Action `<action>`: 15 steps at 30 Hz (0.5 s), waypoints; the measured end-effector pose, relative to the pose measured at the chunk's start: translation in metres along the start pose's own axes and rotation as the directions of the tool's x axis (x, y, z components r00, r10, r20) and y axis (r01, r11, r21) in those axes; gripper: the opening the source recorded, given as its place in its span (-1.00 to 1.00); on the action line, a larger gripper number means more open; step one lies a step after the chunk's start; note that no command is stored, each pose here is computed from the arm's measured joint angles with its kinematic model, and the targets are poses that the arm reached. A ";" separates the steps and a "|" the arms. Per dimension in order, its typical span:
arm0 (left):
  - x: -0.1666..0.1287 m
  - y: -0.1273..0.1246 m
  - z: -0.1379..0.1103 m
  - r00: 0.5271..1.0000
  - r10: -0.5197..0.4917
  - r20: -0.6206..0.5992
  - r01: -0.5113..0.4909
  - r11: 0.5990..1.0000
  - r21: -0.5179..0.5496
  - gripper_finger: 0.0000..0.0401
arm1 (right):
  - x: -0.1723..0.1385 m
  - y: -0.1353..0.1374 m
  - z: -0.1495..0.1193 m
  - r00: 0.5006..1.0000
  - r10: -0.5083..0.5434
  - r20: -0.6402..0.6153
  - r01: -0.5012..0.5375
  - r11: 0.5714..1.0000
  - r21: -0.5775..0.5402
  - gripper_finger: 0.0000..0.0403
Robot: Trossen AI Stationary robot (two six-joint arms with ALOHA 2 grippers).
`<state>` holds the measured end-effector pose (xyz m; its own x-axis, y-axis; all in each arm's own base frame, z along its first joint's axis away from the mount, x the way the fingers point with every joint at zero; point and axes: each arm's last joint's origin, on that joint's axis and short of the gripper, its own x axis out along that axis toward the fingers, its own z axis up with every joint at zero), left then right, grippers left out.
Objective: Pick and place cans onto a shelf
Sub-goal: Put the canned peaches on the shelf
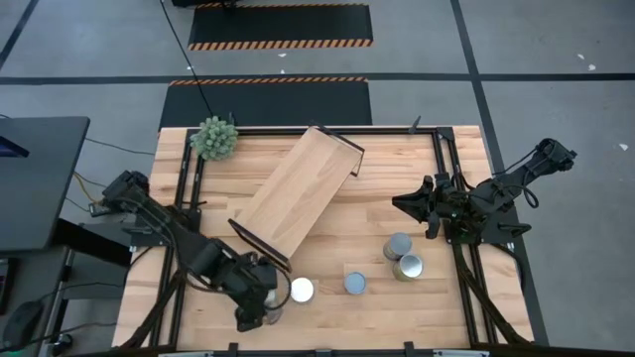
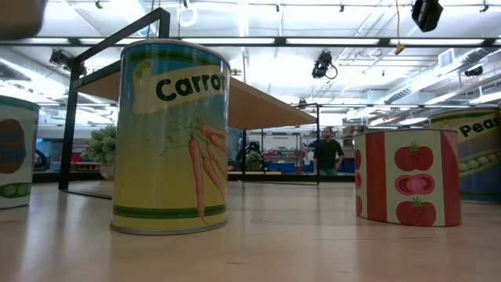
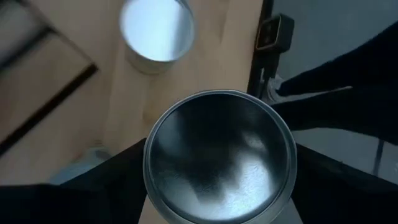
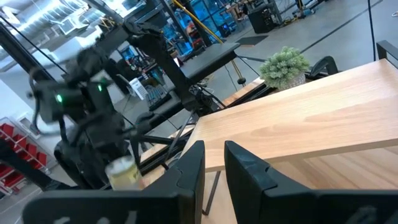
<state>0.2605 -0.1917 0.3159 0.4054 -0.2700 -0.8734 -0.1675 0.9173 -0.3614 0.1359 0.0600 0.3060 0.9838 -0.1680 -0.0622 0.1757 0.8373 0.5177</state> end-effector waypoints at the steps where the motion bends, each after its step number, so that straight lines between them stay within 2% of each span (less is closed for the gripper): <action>1: -0.009 0.001 0.004 1.000 0.006 0.004 -0.006 1.000 -0.008 0.58 | 0.000 0.000 0.000 1.000 0.000 0.000 0.000 1.000 0.000 -0.66; 10: -0.081 0.021 0.052 0.992 0.002 0.125 0.011 0.995 -0.104 0.58 | 0.000 0.000 0.000 1.000 -0.001 0.001 0.001 1.000 -0.013 -0.66; 15: -0.103 0.046 0.077 0.979 0.042 0.201 -0.002 0.981 -0.192 0.58 | 0.000 0.000 0.000 1.000 0.001 0.003 -0.001 1.000 -0.015 -0.66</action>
<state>0.2805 -0.0995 0.4145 0.5706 -0.1670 -0.8041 -0.3383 0.8444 -0.4154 0.1359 0.0599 0.3064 0.9838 -0.1690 -0.0595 0.1757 0.8449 0.5052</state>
